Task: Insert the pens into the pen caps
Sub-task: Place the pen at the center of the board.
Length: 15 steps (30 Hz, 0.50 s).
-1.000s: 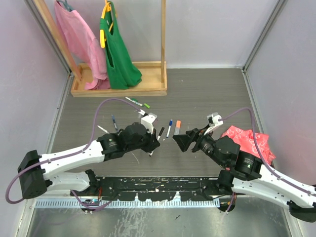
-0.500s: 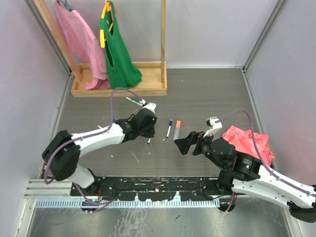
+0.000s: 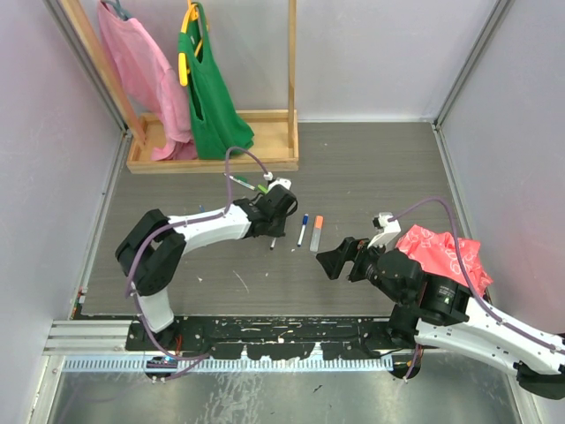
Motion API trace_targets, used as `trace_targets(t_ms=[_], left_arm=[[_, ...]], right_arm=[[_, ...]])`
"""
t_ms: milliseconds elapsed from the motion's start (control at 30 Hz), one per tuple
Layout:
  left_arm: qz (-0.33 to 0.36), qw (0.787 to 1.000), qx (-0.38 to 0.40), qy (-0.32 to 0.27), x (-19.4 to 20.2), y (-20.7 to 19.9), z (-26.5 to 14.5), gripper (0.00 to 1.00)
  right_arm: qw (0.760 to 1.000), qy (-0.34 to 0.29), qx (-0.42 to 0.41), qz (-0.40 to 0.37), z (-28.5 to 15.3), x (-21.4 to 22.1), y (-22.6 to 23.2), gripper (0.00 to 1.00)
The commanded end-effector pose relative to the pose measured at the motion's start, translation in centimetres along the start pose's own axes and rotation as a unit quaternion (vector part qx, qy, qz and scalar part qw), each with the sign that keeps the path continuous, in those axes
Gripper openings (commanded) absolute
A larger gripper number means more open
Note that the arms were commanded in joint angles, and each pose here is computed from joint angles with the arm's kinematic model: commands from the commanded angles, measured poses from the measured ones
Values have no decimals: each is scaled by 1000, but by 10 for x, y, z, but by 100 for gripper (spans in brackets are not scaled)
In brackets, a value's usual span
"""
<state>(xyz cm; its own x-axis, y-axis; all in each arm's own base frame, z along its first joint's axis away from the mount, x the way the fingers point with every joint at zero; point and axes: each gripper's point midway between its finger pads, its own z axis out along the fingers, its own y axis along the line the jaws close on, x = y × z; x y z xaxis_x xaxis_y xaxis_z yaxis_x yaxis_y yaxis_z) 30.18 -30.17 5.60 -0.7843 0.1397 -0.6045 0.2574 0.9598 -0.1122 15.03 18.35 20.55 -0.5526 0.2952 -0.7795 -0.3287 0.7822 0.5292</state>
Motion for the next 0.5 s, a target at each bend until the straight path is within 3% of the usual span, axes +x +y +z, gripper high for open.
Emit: trace_targets(t_ms=[0, 467], left_arm=[[2, 999, -32, -15, -17, 7, 1, 6], [0, 1000, -30, 10, -18, 3, 27, 6]], right_arm=[[1000, -14, -2, 21, -2, -7, 2, 97], [1000, -10, 2, 23, 1, -3, 1, 97]])
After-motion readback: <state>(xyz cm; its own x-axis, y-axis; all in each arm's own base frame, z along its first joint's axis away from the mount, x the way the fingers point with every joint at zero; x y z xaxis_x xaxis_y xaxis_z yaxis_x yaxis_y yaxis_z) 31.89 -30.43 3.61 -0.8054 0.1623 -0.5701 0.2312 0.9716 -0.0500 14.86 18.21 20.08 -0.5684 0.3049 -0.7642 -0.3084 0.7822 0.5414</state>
